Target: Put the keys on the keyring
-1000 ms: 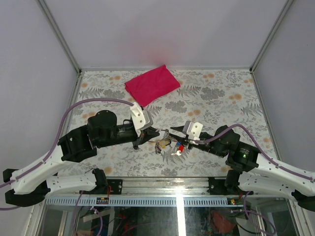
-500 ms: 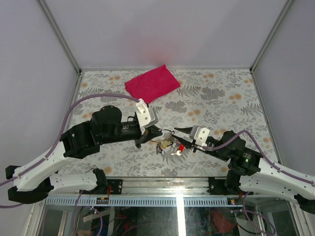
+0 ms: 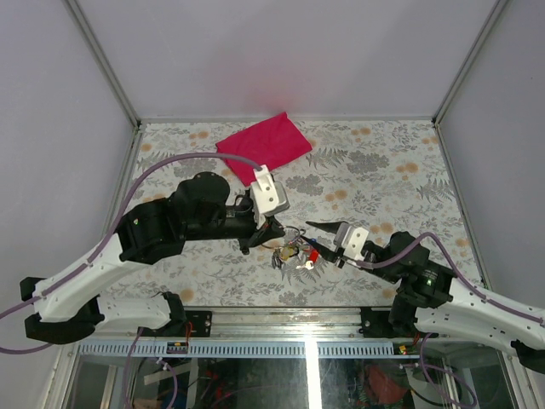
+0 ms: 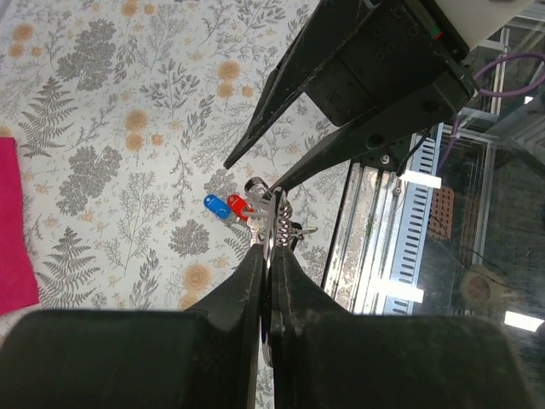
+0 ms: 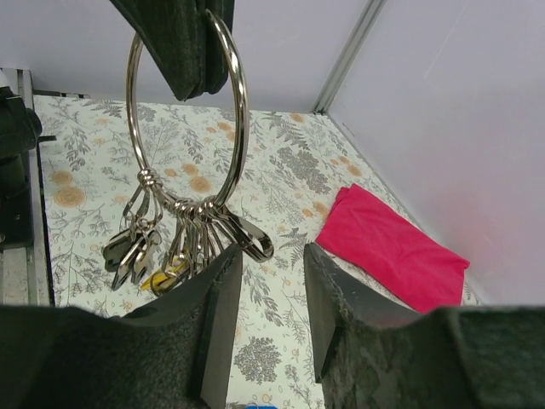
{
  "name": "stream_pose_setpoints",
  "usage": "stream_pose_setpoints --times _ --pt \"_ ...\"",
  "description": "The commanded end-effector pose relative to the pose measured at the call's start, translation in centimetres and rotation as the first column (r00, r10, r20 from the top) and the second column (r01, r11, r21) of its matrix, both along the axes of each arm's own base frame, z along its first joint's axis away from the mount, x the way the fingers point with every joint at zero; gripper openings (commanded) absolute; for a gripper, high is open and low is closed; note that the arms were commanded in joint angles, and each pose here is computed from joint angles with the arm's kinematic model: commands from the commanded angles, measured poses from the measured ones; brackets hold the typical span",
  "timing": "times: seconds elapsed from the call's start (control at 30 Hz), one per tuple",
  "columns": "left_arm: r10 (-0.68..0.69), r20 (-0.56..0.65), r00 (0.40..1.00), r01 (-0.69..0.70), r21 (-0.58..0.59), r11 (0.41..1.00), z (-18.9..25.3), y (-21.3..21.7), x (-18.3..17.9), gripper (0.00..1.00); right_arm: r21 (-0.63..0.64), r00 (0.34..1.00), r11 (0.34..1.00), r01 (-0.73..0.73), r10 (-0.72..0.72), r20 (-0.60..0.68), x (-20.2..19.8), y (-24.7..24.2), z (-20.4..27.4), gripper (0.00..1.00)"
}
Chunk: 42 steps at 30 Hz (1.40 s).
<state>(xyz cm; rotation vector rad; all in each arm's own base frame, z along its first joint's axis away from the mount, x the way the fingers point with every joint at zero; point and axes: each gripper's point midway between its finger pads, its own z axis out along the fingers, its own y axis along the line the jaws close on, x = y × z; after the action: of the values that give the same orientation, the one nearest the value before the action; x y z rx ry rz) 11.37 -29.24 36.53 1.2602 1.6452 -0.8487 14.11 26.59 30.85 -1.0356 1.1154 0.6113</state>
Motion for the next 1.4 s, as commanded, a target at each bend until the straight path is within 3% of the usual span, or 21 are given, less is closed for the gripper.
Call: stream_pose_setpoints --times 0.0,0.67,1.13,1.37 --pt "-0.002 0.011 1.0 0.002 0.023 1.0 1.0 0.0 0.3 0.0 0.074 0.999 0.997 -0.004 0.001 0.048 -0.4 -0.7 2.1 0.43" --pt "0.013 -0.034 0.999 -0.007 0.18 0.984 -0.1 -0.1 1.0 0.0 0.069 0.995 0.993 -0.094 0.097 -0.03 -2.3 -0.5 -1.4 0.44" --pt "0.016 -0.04 0.999 -0.008 0.202 0.979 -0.4 -0.3 1.2 0.0 0.12 0.993 0.986 -0.114 0.118 -0.024 -2.5 0.0 -0.8 0.37" --pt "0.016 -0.044 0.999 -0.007 0.208 0.978 -0.5 -0.4 1.2 0.0 0.116 0.986 0.981 -0.158 0.163 -0.04 -3.1 0.7 -1.0 0.39"
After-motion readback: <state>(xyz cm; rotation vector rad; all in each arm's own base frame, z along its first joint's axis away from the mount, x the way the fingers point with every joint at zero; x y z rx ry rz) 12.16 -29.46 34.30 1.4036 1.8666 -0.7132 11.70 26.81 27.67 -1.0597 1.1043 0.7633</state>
